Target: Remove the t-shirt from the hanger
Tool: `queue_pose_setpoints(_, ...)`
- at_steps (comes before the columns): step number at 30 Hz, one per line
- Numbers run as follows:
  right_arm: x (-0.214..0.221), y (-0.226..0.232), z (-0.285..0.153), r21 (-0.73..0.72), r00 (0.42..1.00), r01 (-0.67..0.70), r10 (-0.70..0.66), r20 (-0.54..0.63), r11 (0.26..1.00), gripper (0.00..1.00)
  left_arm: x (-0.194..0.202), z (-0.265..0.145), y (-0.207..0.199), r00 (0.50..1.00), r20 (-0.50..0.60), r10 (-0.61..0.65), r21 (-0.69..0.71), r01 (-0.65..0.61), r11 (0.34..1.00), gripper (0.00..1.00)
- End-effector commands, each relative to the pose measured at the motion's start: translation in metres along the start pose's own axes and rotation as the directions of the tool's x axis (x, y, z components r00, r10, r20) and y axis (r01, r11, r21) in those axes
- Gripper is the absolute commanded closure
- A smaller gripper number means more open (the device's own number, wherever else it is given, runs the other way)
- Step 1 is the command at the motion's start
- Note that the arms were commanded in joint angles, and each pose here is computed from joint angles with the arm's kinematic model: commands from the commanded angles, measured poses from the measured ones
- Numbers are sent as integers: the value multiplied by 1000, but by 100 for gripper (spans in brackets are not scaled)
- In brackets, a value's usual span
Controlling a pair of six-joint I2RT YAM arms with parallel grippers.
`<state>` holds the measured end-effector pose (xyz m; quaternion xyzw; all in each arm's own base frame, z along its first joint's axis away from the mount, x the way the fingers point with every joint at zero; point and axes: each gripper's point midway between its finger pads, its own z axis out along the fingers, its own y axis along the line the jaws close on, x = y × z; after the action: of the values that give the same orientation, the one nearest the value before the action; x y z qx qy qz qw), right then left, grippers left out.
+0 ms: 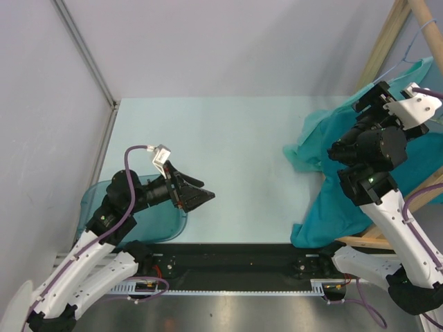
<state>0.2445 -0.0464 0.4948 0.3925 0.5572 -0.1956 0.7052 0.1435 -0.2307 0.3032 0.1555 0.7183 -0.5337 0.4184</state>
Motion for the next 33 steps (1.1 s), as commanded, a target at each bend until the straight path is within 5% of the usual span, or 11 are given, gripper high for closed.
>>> queue_pose_setpoints(1, -12, -1, 9, 7, 1000, -19, 19, 21, 1000, 18, -2, 3, -8, 1000, 0, -18, 42, 18, 999, 0)
queue_pose_setpoints(13, -4, -18, 33, 96, 985, -163, 157, 69, 982, 21, -9, 6, -13, 1000, -5, -24, 48, 24, 999, 0)
queue_pose_setpoints(33, -8, -6, 31, -92, 975, -224, 223, -27, 970, 84, -5, 16, -8, 998, -23, -52, 64, 53, 997, 1)
